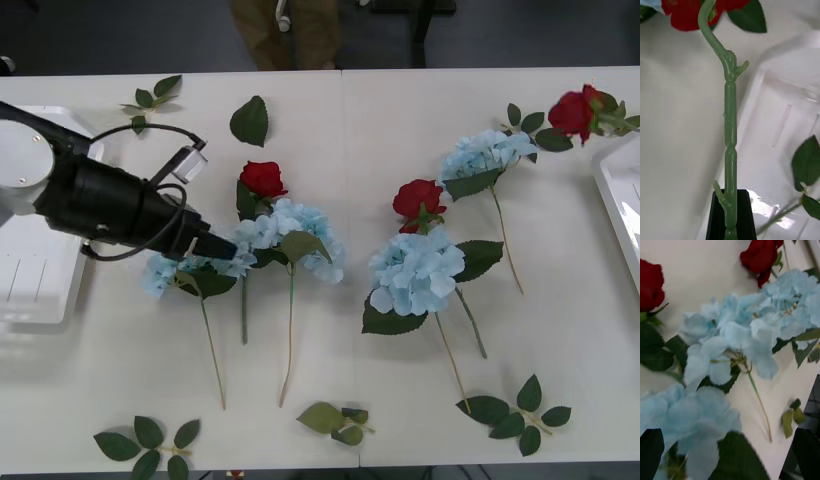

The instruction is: Place the red flowers into the right box and the blue flowers into the left box. If a person shows an open palm, hand one flower to the person first, then continue sorting.

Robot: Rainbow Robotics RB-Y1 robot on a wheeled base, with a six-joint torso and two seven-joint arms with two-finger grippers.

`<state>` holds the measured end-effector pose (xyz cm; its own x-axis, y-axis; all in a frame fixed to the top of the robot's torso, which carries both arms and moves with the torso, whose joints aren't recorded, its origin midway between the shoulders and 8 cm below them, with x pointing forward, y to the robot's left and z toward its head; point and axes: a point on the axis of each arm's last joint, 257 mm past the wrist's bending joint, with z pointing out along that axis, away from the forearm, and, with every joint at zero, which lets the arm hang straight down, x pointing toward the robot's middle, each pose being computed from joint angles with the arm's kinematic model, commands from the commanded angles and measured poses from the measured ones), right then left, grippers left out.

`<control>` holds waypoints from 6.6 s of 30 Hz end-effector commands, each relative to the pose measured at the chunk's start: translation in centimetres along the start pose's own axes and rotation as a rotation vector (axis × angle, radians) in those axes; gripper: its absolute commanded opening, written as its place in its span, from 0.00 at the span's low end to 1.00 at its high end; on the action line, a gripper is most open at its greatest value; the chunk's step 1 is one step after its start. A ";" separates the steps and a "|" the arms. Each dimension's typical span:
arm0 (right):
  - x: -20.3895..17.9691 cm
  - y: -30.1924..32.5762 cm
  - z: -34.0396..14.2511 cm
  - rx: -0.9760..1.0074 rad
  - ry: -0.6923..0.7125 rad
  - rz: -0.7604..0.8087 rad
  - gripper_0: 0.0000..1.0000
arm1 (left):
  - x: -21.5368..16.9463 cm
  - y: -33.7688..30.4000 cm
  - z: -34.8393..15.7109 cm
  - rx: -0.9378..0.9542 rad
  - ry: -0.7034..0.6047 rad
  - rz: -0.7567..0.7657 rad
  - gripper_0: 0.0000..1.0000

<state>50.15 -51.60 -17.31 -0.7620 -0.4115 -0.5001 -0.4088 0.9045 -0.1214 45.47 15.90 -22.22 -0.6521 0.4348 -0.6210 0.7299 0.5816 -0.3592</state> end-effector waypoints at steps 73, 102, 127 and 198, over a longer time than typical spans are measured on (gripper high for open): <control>-10.6 19.6 3.5 -0.096 -0.066 0.240 0.80 | 16.2 1.8 7.1 -0.748 0.016 -0.788 1.00; -11.2 14.9 14.4 0.179 -0.260 0.204 0.80 | 16.4 3.4 6.2 -0.804 0.009 -0.734 0.00; -13.2 18.6 17.0 0.147 -0.278 0.221 0.00 | 9.5 5.3 -5.1 -0.758 0.108 -0.720 0.00; -29.7 41.1 -11.9 -0.759 -0.763 0.036 0.00 | 10.8 23.5 -34.6 -0.882 0.044 -0.441 1.00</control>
<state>47.97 -3.34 -2.25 -0.4645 -0.0300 -0.8851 -0.7764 0.4945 0.3907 48.64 56.13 -15.75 -0.8680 0.0861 -0.4890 0.0508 0.9951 0.0850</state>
